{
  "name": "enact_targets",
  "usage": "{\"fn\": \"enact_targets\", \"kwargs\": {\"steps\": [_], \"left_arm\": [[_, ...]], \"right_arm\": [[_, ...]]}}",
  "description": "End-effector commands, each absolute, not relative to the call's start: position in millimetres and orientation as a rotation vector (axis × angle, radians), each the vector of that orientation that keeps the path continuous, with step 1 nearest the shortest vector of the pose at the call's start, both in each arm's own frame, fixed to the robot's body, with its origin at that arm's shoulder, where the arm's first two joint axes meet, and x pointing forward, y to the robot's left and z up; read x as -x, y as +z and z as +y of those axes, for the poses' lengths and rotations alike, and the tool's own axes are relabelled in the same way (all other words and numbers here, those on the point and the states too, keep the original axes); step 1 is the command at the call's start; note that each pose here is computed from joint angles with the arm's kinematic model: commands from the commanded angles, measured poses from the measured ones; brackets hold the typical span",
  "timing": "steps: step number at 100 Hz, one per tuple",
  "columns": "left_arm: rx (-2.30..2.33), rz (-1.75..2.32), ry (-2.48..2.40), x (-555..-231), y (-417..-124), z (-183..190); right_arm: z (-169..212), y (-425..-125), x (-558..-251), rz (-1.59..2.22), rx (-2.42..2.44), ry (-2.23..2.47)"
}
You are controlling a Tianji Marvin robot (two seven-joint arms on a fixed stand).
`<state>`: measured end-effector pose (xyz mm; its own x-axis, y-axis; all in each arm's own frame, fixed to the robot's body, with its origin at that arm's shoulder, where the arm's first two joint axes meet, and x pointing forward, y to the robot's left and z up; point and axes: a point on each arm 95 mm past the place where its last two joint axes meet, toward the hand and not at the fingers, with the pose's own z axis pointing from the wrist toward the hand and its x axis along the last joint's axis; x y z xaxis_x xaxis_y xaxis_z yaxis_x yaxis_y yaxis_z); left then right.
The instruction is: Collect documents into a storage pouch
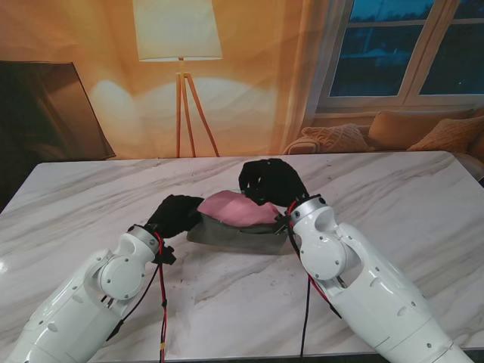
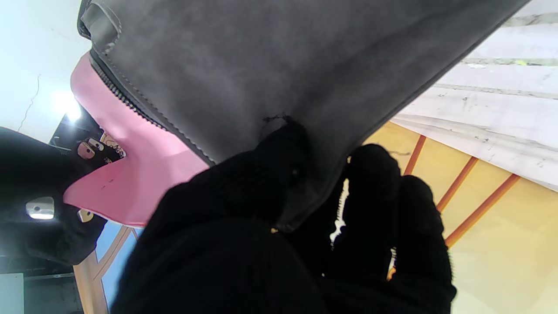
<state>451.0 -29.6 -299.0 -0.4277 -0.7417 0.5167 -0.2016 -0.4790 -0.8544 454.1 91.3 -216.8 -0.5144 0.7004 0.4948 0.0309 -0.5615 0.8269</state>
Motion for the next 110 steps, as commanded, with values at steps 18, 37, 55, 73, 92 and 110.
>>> {"fn": "enact_targets", "kwargs": {"steps": [18, 37, 55, 73, 92, 110], "left_arm": [[1.400, 1.314, -1.974, -450.0, -297.6, -34.6], [1.394, 1.301, -1.974, -449.0, -299.0, -34.0], [1.396, 1.302, -1.969, -448.6, -299.1, -33.4], [1.403, 1.299, -1.966, -448.5, -299.0, -33.6], [1.406, 1.296, -1.968, -448.5, -299.3, -34.3], [1.405, 1.296, -1.977, -449.2, -298.8, -36.0]], "right_arm": [[95.4, -222.0, -453.1, 1.171, -1.242, 2.104], [94.2, -222.6, -454.7, 1.155, -1.253, 2.097], [88.5, -217.1, -451.4, 1.100, -1.231, 2.119], [75.2, -207.7, -450.1, 1.051, -1.159, 2.115], [60.2, -209.5, -454.7, 1.017, -1.201, 2.047], [56.5, -223.9, -459.0, 1.084, -1.295, 1.966]]}}
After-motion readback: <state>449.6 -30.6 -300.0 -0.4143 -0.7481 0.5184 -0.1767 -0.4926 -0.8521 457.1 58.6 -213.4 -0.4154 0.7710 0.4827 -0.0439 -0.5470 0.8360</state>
